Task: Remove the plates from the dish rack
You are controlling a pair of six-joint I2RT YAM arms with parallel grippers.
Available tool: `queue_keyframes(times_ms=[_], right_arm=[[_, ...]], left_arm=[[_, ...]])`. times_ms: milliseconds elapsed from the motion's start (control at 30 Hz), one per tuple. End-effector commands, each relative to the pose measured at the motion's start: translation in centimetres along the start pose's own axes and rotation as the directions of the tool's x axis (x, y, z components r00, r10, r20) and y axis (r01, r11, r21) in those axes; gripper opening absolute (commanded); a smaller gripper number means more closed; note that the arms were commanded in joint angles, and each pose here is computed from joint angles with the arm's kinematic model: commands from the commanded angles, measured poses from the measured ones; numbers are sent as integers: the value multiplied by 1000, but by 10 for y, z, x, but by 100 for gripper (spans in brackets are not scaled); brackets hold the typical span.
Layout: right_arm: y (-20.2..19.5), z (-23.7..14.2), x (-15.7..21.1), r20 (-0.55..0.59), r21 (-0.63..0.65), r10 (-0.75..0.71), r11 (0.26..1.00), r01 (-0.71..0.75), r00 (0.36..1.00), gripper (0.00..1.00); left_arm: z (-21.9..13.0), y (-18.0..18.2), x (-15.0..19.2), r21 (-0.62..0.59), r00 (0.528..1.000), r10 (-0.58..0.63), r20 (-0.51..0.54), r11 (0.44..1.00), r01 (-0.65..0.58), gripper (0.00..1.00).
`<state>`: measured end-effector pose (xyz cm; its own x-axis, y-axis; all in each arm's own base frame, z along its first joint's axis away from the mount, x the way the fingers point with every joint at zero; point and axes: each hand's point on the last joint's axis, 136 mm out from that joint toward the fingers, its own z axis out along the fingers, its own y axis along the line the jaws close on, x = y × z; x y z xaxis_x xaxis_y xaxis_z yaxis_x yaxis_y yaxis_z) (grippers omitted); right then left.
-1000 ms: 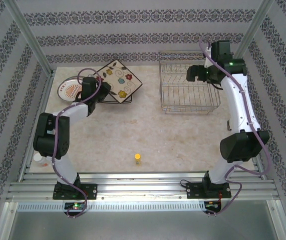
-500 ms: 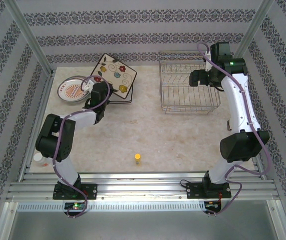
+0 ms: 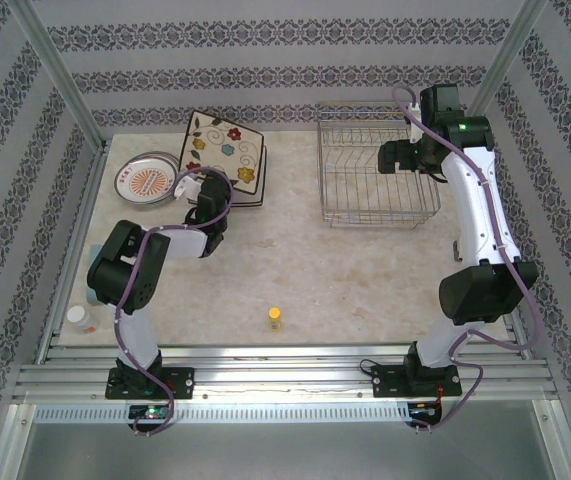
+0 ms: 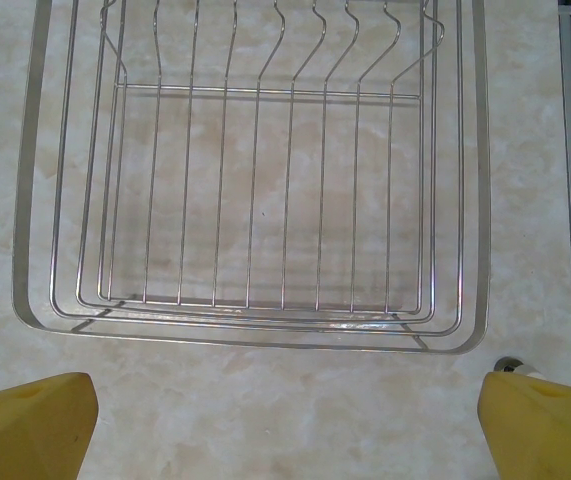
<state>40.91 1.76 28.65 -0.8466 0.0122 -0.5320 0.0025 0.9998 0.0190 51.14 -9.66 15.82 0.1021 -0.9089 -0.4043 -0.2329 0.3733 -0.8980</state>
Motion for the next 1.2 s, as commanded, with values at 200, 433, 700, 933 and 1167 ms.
queue_keyframes(times_ms=[200, 433, 700, 933, 1167], right_arm=[[1, 1, 5, -16, -7, -7, 1000, 7, 1000, 98], [3, 3, 4, -18, -5, -14, 1000, 14, 1000, 98], [5, 6, 4, -24, -6, -23, 1000, 23, 999, 98], [5, 8, 5, -26, -3, -25, 1000, 25, 999, 98], [6, 12, 7, -33, -7, -28, 1000, 27, 999, 98]], left_arm=[[-4, -53, -22, 236, 942, -327, 76, 924, 301, 0], [-1, -35, -14, 200, 933, -352, 68, 921, 333, 0], [10, -15, 4, 182, 906, -422, 24, 893, 411, 0], [12, -4, 10, 151, 905, -426, 16, 895, 419, 0], [16, 7, 15, 124, 900, -436, 7, 894, 431, 0]])
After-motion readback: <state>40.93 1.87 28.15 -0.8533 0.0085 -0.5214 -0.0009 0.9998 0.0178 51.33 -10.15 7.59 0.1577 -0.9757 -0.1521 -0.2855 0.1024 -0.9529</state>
